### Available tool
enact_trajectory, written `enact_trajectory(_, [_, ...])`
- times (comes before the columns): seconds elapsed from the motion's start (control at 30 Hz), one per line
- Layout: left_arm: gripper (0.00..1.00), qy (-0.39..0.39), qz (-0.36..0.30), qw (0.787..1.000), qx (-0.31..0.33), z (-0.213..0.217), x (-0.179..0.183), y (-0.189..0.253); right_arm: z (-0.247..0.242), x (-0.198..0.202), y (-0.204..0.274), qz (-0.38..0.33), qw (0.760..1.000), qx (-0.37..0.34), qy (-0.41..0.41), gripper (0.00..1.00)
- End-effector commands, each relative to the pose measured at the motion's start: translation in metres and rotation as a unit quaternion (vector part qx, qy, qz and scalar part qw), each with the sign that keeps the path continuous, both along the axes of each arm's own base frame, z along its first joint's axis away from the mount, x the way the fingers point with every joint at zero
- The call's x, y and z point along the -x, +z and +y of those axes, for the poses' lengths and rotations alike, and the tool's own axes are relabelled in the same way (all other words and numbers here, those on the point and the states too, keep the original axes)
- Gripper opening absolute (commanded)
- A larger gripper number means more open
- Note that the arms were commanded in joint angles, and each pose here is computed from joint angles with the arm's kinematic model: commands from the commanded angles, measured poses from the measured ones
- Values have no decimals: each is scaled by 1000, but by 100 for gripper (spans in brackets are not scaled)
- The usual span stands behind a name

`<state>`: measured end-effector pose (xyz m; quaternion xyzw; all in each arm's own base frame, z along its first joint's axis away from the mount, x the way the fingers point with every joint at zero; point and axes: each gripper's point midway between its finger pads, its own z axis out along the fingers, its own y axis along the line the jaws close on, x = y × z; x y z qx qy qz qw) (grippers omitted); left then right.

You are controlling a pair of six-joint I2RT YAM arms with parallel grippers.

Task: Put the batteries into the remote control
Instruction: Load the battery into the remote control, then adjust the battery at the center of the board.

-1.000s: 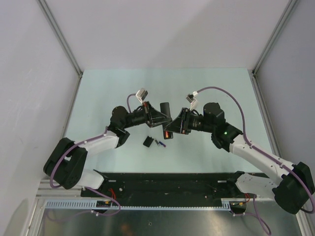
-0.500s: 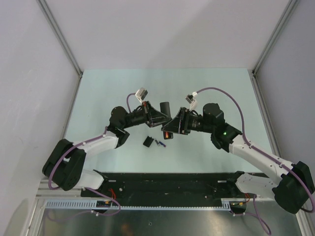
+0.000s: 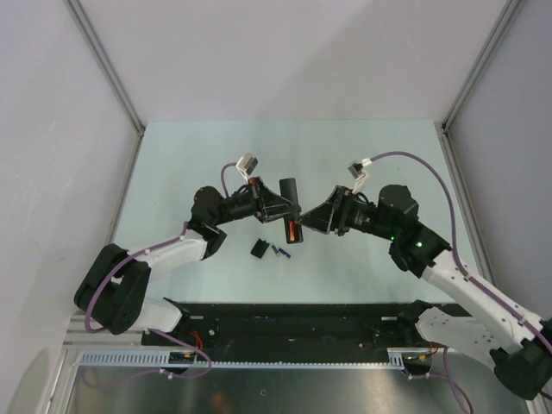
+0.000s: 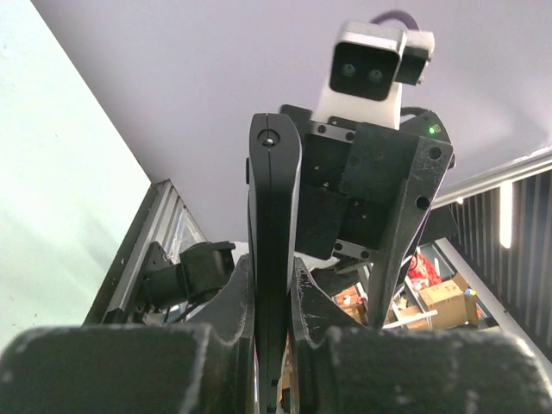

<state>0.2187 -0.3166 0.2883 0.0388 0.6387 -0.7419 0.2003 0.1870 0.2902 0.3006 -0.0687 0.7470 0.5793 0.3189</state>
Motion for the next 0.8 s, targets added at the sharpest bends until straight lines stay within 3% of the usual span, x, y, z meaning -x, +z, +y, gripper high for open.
enact_trajectory(0.0, [0, 19, -44, 999, 17, 14, -4, 17, -33, -9, 10, -51, 995, 42, -77, 68])
enact_trajectory(0.13, [0, 56, -43, 998, 8, 40, -13, 6, -55, -32, -37, -32, 979, 141, -146, 65])
enact_trajectory(0.37, [0, 91, -18, 995, -23, 72, -4, -33, -56, -54, -146, 3, 936, 317, -153, 54])
enact_trajectory(0.77, [0, 134, -60, 984, -98, 95, 4, -52, 5, -55, -213, -48, 895, 440, -50, 49])
